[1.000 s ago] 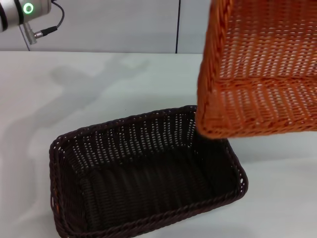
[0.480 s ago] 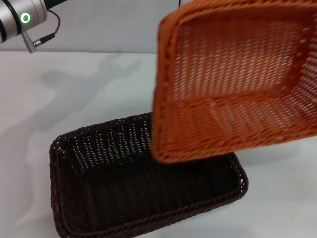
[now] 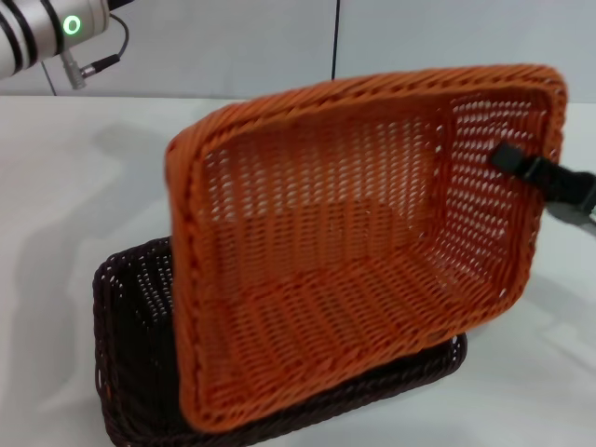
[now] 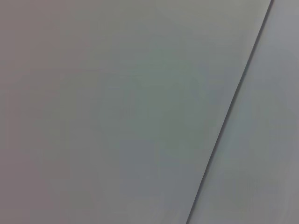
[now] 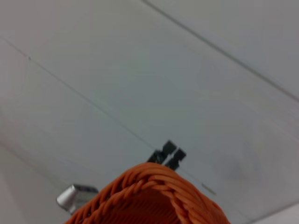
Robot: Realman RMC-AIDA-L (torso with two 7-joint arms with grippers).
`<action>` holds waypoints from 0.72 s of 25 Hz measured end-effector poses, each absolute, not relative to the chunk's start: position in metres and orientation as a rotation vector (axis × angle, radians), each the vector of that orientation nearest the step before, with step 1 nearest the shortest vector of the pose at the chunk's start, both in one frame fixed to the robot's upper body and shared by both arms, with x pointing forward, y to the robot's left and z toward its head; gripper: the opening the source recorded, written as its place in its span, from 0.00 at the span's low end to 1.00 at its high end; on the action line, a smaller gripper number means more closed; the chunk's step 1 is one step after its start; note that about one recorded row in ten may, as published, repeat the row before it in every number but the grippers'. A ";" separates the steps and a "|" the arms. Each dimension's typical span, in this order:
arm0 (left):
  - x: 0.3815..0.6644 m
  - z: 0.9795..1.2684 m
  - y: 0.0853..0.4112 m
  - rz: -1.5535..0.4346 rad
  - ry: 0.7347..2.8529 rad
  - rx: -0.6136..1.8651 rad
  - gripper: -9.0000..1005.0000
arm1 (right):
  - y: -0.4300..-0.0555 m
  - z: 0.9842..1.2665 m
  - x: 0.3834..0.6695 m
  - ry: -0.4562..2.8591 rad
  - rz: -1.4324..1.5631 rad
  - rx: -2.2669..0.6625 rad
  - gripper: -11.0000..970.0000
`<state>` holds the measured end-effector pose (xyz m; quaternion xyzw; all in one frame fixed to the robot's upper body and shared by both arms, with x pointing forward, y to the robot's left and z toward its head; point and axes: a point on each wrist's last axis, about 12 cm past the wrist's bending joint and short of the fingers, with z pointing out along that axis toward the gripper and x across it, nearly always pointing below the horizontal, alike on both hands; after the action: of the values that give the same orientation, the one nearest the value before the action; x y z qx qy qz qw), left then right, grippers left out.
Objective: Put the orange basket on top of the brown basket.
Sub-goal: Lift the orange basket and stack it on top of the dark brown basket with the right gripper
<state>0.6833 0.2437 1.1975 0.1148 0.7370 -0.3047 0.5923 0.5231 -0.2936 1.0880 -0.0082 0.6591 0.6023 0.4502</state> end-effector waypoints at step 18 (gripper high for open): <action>0.694 1.192 0.225 -0.667 1.763 0.284 0.84 | -0.282 1.076 0.513 1.745 1.594 -0.042 0.23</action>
<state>0.6939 0.2253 1.1919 0.1216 0.7539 -0.2853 0.5791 0.5125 -0.2818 1.0756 -0.0164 0.6832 0.6238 0.3792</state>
